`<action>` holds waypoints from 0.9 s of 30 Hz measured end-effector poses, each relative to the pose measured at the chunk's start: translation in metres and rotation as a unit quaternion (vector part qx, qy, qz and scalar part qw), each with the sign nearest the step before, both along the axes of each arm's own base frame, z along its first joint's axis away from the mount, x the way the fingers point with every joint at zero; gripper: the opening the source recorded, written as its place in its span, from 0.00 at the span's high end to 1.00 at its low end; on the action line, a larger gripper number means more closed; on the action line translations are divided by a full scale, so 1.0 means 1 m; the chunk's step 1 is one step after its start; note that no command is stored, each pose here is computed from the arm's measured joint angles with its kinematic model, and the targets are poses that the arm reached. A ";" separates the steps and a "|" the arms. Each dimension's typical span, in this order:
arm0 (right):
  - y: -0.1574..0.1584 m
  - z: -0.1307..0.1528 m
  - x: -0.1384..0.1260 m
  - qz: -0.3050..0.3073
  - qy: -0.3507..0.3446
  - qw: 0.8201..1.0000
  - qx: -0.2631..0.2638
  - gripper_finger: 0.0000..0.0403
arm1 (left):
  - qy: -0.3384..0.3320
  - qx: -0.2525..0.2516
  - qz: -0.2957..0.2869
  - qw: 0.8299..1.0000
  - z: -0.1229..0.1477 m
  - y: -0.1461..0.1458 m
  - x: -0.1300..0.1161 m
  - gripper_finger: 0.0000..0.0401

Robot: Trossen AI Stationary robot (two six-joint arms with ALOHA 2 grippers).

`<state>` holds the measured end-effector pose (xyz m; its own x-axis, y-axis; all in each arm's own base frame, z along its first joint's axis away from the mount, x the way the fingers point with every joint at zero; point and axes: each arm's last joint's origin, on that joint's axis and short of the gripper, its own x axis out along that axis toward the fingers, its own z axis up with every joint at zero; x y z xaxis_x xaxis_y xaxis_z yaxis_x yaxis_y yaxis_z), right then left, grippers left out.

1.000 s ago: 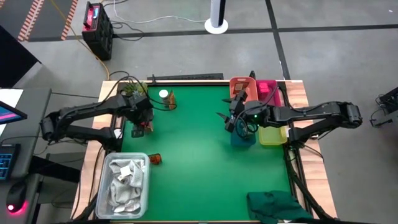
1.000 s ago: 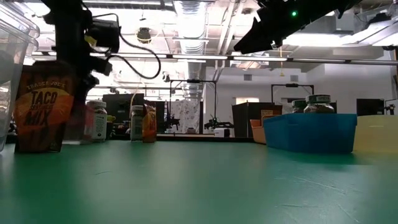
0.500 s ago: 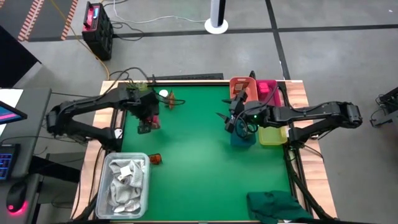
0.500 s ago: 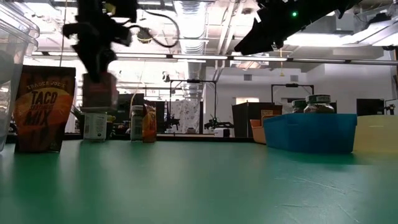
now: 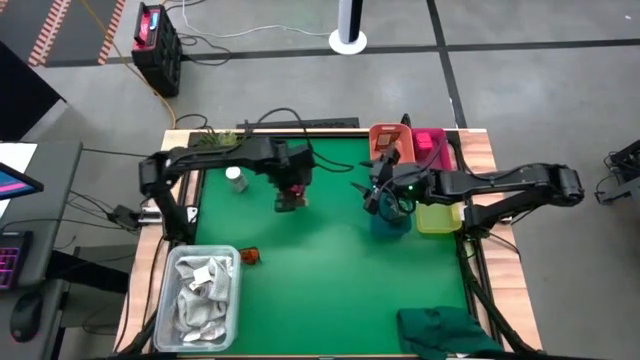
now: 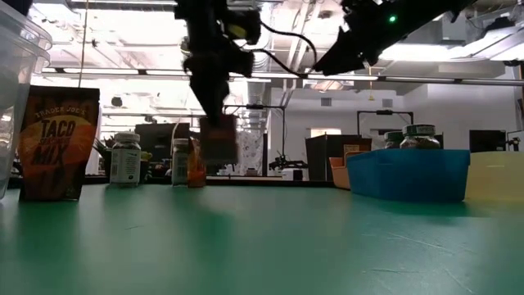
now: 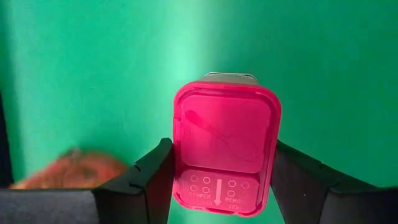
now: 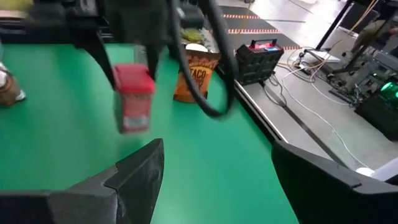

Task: Sort spices by type
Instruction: Put the red seasoning bottle into the red bin

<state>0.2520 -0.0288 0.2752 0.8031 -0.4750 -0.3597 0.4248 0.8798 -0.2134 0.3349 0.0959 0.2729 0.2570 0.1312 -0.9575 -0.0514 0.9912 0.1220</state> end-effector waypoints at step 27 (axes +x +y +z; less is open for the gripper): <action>0.021 0.016 -0.024 0.025 -0.016 0.999 0.026 0.19 | 0.031 0.062 0.017 0.997 -0.036 -0.009 0.031 0.26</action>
